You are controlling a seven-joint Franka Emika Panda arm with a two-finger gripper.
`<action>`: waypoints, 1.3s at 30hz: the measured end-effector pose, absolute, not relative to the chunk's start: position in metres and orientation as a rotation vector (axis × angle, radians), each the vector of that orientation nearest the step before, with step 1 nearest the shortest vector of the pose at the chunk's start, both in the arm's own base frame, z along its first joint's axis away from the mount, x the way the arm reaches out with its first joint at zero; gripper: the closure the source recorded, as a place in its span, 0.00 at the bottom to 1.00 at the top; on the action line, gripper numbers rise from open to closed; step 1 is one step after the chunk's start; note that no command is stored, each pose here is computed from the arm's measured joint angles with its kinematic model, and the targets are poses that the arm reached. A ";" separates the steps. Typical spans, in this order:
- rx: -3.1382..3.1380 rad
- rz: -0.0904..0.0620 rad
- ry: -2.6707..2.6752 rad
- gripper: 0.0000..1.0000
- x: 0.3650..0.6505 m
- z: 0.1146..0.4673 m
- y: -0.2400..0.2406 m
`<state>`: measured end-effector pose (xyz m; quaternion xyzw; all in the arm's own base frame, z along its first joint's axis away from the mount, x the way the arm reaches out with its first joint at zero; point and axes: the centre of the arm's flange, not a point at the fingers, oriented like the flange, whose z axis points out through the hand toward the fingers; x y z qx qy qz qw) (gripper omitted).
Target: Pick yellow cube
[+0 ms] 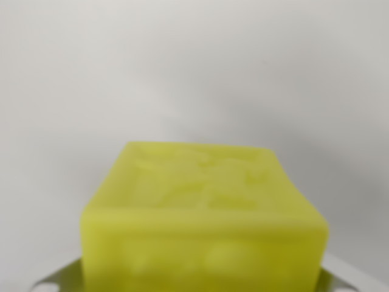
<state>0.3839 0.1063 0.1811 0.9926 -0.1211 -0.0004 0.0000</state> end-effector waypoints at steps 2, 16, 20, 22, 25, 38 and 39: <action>3.119 -0.001 -0.380 1.00 0.384 0.186 0.106; 3.119 -0.001 -0.380 1.00 0.384 0.221 0.106; 3.119 -0.001 -0.380 1.00 0.384 0.231 0.106; 3.118 -0.002 -0.380 1.00 0.384 0.236 0.106; 3.119 -0.002 -0.380 1.00 0.384 0.244 0.106; 3.119 -0.003 -0.380 1.00 0.384 0.276 0.106; 3.119 -0.003 -0.380 1.00 0.384 0.279 0.106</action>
